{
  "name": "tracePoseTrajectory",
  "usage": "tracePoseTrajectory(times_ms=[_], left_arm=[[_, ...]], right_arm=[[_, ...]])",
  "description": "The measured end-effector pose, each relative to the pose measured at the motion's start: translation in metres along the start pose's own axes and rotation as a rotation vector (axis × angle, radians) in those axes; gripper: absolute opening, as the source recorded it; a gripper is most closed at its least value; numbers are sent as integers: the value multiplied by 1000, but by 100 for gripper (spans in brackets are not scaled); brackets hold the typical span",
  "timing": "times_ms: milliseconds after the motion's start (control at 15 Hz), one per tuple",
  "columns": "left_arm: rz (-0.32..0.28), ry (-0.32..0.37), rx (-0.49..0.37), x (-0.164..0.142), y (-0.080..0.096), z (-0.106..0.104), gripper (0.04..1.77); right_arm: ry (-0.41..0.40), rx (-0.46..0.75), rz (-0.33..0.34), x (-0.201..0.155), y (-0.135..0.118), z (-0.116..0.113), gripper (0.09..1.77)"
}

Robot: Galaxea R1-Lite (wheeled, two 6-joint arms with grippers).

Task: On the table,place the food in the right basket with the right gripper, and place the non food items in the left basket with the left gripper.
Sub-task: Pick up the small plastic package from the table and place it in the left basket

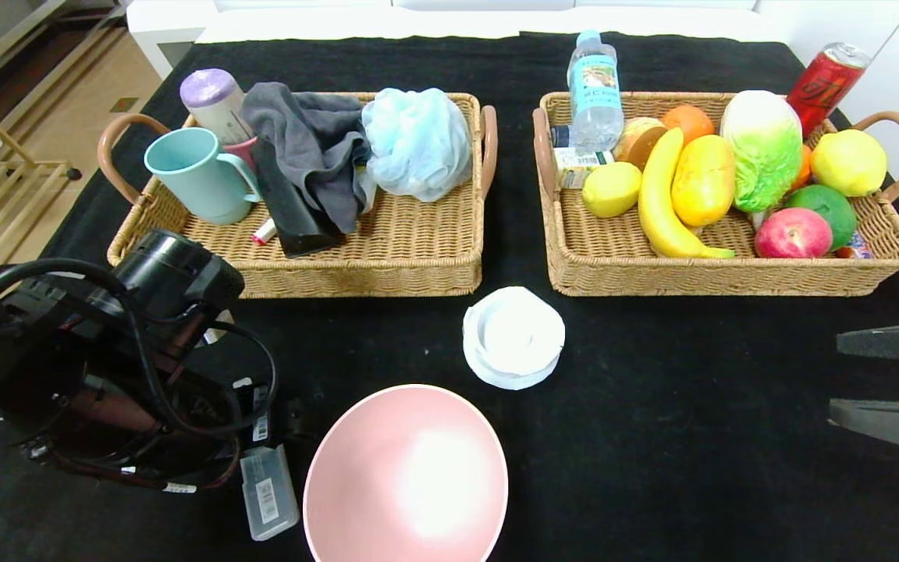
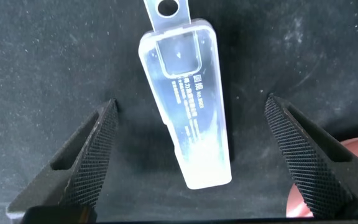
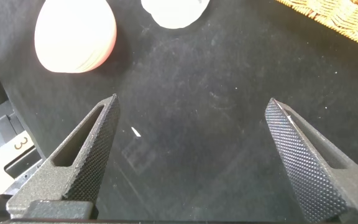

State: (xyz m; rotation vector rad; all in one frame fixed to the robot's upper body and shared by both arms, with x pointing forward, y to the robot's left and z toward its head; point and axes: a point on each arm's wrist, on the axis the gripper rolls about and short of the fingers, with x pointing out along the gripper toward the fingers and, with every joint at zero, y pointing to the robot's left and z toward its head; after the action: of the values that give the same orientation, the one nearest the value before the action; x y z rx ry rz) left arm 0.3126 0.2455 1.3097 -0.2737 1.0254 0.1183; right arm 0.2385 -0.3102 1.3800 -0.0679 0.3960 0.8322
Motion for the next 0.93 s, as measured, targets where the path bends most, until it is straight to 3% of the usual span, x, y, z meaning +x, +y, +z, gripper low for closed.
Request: tracePoseTrajectory(times_ms=[133,333,667,933], left_arm=[[6,4,-4,1,1,0,172],[18,7,-6,2,2,0,123],[11,9,-4,2,2,0,68],[8,6,-6,1,2,0,65]], right_arm=[[0,0,0,0,0,0,171],[0,1,0,0,0,0,171],[1,1,0,0,0,0,171],[1,2,0,0,0,0,171]])
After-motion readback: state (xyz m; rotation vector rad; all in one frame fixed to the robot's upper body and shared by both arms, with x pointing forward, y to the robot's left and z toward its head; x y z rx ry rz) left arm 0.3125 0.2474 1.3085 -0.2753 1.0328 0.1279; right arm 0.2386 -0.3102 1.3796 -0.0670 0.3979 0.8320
